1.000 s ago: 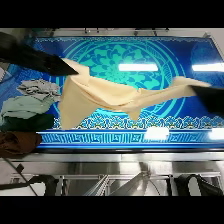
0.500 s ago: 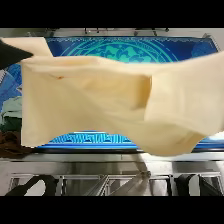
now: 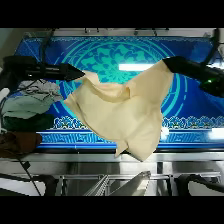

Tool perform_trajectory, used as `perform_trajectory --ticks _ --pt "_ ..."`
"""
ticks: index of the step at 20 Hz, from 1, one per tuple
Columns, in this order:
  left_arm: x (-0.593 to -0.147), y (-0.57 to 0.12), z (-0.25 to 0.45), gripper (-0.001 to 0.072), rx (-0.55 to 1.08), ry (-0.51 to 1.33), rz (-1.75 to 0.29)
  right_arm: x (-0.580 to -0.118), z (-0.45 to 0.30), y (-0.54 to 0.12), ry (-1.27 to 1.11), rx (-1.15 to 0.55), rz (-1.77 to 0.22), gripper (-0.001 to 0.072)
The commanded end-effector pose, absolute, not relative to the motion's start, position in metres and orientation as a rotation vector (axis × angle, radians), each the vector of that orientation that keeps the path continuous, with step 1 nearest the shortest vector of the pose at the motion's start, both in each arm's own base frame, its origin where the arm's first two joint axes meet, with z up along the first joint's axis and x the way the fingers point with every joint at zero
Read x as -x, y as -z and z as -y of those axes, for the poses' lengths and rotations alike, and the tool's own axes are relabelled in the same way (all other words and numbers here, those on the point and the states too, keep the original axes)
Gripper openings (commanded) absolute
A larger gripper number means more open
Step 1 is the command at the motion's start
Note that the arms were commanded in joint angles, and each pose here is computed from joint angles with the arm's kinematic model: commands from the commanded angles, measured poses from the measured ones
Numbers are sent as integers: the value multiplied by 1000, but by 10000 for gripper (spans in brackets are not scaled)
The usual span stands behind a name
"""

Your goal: Fold the shirts.

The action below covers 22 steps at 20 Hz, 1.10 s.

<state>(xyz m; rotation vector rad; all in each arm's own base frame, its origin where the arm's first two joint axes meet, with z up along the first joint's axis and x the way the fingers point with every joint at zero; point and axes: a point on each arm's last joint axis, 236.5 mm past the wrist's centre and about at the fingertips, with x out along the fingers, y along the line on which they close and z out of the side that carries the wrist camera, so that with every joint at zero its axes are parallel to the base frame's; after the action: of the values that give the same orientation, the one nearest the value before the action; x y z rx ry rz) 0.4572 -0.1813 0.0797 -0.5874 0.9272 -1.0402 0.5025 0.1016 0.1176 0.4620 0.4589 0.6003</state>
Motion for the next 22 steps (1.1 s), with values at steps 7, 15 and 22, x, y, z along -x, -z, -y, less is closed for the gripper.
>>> perform_trajectory --ticks 7,15,22 --pt "-453 -43 58 713 776 826 -1199 -387 -13 -31 -417 -697 -1052 336" --pt "-401 30 40 712 959 717 -1346 -237 -47 75 -92 -1027 -1177 484" --pt "-404 16 38 711 921 760 -1325 -188 -73 117 -55 -1087 -1345 483"
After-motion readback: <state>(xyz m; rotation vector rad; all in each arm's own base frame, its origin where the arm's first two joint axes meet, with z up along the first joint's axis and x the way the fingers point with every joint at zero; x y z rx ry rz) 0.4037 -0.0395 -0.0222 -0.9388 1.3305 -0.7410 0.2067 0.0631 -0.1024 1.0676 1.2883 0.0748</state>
